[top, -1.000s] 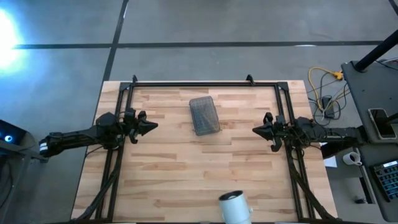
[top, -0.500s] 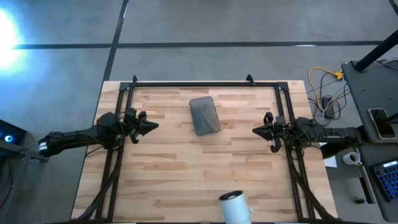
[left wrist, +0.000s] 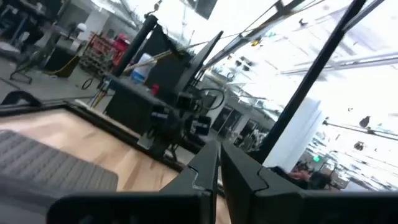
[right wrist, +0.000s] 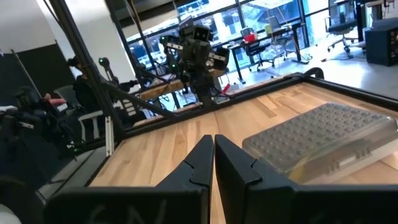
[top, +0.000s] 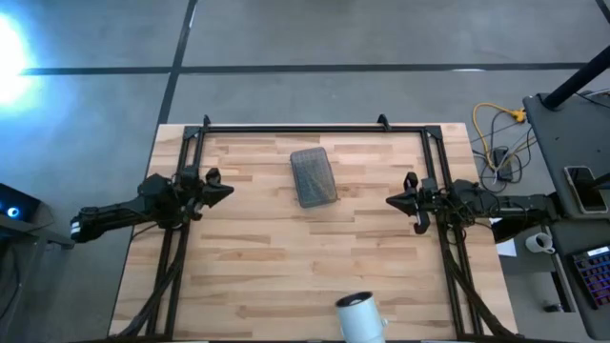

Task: Pick & place school supplies into a supply box
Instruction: Return to Home Position

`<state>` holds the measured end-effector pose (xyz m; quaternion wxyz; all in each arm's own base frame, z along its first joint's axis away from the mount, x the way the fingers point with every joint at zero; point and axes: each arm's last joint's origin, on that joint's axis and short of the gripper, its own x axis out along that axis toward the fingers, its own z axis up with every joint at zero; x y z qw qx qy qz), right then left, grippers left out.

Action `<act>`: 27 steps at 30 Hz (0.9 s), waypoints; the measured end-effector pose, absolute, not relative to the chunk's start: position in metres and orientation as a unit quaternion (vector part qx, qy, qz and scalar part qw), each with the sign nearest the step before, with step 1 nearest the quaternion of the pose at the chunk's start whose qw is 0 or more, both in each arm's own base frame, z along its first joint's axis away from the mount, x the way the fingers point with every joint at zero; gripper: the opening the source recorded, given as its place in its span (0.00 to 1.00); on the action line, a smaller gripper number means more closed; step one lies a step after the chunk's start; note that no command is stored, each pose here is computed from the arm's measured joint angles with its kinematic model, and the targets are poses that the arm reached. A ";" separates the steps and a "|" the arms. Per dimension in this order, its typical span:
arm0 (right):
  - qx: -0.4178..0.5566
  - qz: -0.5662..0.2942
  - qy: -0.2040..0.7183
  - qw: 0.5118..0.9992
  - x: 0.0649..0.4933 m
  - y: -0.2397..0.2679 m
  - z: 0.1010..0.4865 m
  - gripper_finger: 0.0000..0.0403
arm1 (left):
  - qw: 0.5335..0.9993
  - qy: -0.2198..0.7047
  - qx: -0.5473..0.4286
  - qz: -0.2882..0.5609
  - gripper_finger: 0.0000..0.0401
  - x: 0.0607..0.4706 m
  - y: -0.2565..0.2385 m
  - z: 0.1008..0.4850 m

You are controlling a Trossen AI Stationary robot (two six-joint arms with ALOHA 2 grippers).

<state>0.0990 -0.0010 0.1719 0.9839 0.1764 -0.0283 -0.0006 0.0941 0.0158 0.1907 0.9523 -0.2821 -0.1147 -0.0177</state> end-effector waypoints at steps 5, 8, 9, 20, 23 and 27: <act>0.176 0.001 -0.033 0.984 0.098 -0.001 0.172 0.02 | 0.952 -0.117 -0.282 -0.019 0.01 0.093 0.015 0.189; 0.176 -0.003 -0.012 0.984 0.097 -0.001 0.168 0.02 | 0.953 -0.104 -0.285 -0.016 0.01 0.094 0.015 0.187; 0.177 -0.003 -0.008 0.984 0.097 -0.001 0.167 0.02 | 0.953 -0.086 -0.289 -0.011 0.01 0.095 0.015 0.183; 0.177 -0.003 -0.008 0.984 0.097 -0.001 0.167 0.02 | 0.954 -0.062 -0.294 -0.014 0.01 0.095 0.013 0.178; 0.177 -0.003 -0.008 0.984 0.097 -0.001 0.167 0.02 | 0.954 -0.061 -0.295 -0.013 0.01 0.095 0.014 0.178; 0.177 -0.003 -0.008 0.984 0.097 -0.001 0.167 0.02 | 0.953 -0.047 -0.298 -0.009 0.01 0.098 0.014 0.176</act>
